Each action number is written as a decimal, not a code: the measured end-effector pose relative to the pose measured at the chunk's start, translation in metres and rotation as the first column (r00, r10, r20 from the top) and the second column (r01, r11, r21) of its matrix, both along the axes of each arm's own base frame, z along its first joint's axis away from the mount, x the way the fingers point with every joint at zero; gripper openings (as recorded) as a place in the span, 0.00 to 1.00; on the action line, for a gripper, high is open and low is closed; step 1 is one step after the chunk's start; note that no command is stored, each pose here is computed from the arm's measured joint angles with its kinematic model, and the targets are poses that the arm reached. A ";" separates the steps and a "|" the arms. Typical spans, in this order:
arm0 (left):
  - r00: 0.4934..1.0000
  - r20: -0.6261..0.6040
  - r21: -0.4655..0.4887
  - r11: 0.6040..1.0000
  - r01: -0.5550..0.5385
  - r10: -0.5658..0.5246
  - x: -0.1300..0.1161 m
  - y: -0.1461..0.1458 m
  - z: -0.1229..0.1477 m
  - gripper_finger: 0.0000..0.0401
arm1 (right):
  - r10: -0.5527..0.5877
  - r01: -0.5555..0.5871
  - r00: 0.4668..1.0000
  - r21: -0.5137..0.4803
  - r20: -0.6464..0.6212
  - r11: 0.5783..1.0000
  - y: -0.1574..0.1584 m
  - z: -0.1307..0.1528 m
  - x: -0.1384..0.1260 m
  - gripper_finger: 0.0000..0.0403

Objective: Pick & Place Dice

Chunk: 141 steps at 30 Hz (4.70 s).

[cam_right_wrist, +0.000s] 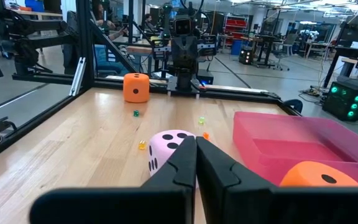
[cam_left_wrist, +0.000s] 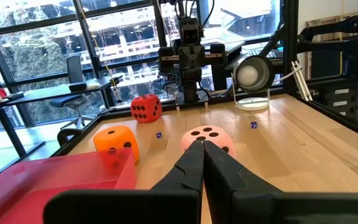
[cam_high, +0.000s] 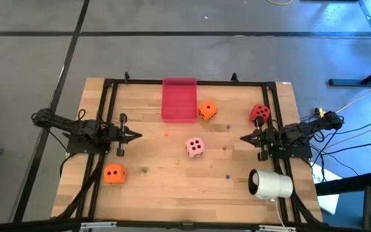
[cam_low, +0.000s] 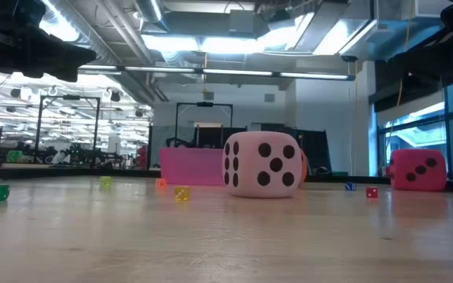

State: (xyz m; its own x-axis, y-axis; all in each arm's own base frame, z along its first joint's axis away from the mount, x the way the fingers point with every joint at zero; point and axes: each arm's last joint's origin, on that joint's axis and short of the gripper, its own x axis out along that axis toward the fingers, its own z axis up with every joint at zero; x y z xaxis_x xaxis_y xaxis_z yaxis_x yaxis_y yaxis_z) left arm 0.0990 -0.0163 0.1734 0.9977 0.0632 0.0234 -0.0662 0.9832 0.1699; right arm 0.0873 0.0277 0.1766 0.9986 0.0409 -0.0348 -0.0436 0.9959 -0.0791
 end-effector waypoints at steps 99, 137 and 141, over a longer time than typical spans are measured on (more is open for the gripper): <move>0.867 0.210 -0.068 0.891 -0.449 0.452 -0.008 0.014 0.026 0.50 | -0.812 0.812 0.552 0.100 0.189 0.575 -0.036 0.041 -0.003 0.91; 0.764 0.281 0.026 0.791 -0.612 0.581 -0.035 0.023 0.105 0.77 | -0.937 0.933 0.349 -0.096 0.010 0.347 -0.062 0.124 0.056 0.99; 0.766 0.284 -0.010 0.801 -0.599 0.577 -0.034 0.023 0.104 0.77 | -0.958 0.954 0.281 -0.092 -0.062 0.285 -0.085 0.139 0.055 0.99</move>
State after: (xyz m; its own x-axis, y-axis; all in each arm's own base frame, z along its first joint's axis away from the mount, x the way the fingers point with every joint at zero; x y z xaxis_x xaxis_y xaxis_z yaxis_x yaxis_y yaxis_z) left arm 0.0645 0.0067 0.2778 0.7209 0.6221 0.3054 -0.6794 0.7213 0.1343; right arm 0.1422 -0.0572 0.3156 0.3156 -0.9436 -0.1000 0.9294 0.3286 -0.1680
